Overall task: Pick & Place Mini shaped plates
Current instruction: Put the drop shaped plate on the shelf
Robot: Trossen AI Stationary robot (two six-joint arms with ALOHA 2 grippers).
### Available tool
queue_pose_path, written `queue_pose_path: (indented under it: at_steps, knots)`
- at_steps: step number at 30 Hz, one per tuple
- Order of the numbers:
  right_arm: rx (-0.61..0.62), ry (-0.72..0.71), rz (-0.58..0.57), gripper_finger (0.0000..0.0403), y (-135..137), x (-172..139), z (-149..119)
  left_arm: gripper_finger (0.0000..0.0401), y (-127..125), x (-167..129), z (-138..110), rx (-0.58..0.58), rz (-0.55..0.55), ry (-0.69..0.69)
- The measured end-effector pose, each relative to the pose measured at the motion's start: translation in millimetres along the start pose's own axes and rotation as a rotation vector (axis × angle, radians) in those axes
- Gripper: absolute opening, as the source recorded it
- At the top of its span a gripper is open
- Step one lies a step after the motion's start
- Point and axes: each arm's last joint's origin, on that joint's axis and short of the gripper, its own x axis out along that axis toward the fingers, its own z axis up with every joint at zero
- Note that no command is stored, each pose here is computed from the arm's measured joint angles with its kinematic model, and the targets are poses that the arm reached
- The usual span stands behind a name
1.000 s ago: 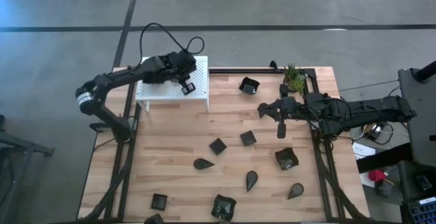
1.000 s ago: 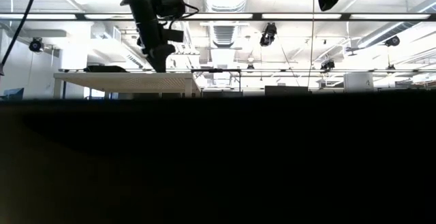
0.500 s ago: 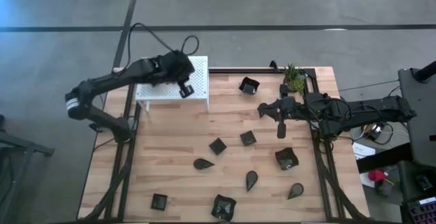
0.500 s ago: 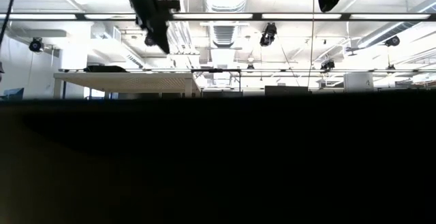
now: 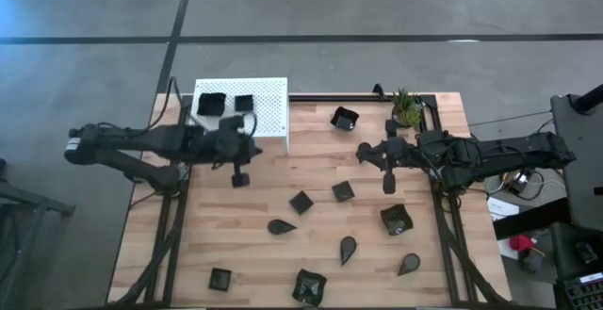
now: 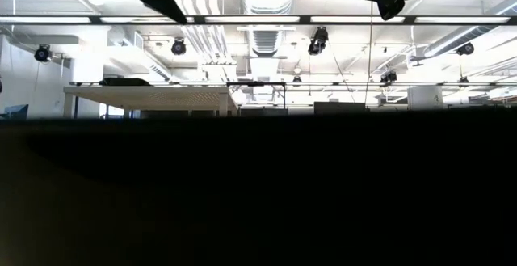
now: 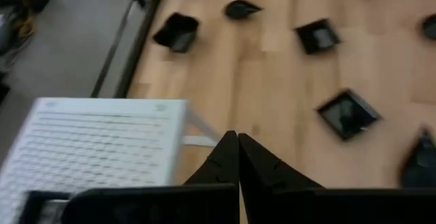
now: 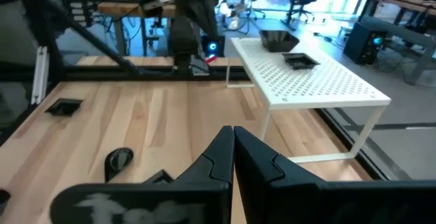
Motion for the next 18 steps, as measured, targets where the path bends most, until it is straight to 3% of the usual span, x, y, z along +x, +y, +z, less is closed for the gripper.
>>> queue_pose_path:
  at_steps: [14, 18]
  knots:
    - [-0.006, 0.178, 0.149, 0.0008, 37, 31, -27, 0.0000, -57, 13, -48, 0.084, -0.190, -0.053]
    - [0.029, 0.230, 0.101, 0.0008, 44, 38, -36, 0.0000, -68, 15, -56, 0.085, -0.221, -0.040]
